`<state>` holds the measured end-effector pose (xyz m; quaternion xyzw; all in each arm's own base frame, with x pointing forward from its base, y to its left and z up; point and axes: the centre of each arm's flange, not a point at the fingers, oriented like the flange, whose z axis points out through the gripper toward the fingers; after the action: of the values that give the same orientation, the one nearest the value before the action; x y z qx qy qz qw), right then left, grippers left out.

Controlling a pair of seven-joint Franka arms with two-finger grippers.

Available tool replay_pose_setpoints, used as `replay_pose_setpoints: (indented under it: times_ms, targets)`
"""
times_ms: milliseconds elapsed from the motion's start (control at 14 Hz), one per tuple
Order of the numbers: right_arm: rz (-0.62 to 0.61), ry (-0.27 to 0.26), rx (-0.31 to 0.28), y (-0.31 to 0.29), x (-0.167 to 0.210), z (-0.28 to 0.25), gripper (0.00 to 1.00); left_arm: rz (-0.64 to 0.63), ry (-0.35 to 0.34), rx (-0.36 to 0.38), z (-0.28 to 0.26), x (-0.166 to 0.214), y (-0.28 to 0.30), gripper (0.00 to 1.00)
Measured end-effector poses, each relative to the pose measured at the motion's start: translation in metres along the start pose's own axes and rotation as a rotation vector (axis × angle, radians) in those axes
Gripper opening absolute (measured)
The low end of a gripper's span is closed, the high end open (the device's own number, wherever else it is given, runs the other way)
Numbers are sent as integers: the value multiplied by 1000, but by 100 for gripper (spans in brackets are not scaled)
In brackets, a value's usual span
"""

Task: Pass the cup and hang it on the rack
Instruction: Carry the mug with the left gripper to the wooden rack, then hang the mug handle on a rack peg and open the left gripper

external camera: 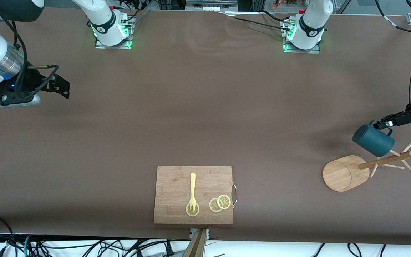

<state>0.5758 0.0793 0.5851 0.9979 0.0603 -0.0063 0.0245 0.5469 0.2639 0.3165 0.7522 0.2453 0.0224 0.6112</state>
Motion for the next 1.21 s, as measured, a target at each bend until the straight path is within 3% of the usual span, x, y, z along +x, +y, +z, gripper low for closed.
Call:
replay_pose_setpoints:
  times_ms: [357, 857, 929, 1214]
  targets:
    - [0, -1, 0, 0, 0, 1, 100, 20, 29, 12, -15, 12, 4, 21]
    - [0, -1, 0, 0, 0, 1, 100, -7, 82, -73, -27, 21, -15, 22]
    - [0, -1, 0, 0, 0, 1, 100, -8, 83, -74, -27, 21, -16, 25]
    - [0, -1, 0, 0, 0, 1, 100, -21, 81, -71, -25, 23, -23, 65]
